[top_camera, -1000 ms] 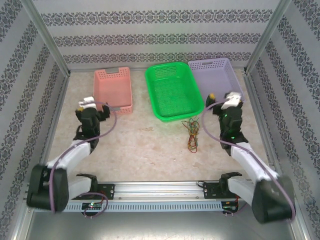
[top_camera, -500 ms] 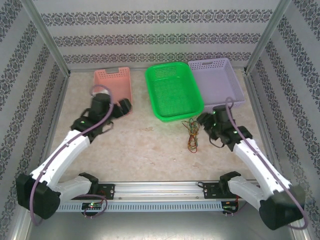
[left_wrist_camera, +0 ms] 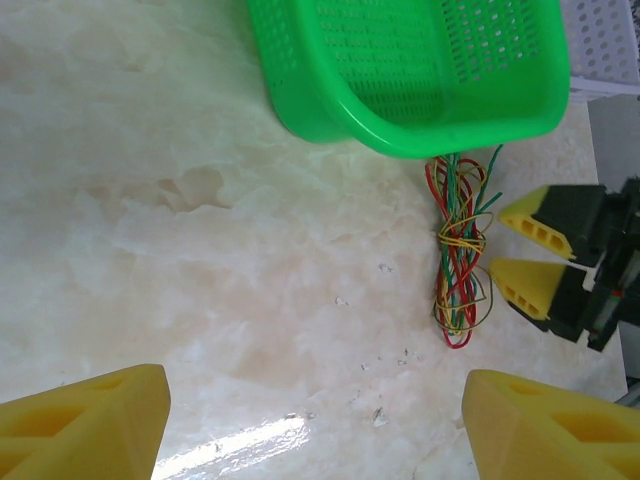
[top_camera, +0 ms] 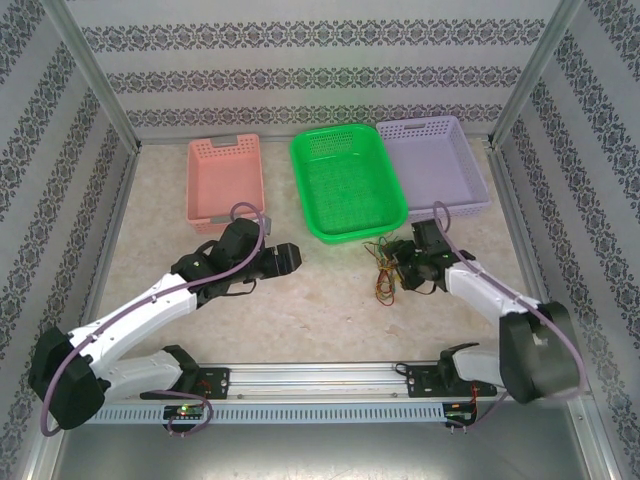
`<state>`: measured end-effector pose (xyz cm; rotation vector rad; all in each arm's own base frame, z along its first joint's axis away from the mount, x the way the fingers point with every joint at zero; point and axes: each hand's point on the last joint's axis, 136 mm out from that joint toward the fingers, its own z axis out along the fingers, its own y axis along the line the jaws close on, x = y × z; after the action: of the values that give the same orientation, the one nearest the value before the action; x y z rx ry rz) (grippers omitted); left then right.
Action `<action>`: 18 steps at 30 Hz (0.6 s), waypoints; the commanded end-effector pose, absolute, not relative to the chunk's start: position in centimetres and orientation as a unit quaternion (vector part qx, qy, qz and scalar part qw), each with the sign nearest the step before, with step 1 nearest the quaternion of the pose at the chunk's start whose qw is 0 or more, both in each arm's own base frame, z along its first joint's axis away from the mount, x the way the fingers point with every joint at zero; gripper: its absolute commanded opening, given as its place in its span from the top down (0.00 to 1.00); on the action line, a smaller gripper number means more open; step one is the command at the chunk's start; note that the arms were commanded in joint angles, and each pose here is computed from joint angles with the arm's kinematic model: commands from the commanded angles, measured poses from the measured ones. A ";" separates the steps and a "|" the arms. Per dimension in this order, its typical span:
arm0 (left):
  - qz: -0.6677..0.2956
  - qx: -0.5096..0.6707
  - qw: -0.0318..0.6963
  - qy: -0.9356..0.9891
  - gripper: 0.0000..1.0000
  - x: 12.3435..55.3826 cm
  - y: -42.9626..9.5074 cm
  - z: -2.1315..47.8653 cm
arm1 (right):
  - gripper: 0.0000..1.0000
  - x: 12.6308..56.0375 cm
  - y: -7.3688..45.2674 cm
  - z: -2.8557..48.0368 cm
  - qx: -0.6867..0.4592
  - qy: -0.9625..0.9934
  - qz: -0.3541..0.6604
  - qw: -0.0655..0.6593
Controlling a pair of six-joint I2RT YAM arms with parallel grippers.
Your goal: Untangle the cables
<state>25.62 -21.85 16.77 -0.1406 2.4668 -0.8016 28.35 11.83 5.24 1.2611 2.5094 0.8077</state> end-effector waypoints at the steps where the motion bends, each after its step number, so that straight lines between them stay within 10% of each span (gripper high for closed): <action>1: -0.322 -0.040 0.273 0.906 0.24 25.9 -23.5 17.9 | 0.54 28.3 12.9 3.2 0.396 0.876 0.266 0.074; 9: -0.326 -0.033 0.271 0.905 0.26 25.8 -24.4 18.2 | 0.99 27.3 11.5 3.2 0.361 0.905 0.209 0.083; 18: -0.354 -0.031 0.269 0.895 0.24 26.2 -25.9 20.9 | 1.00 22.9 14.9 11.3 0.166 0.945 0.236 0.154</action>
<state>25.80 -24.27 18.12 -0.0908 2.4629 -0.8659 24.99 14.19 9.83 0.6958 2.6662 0.7124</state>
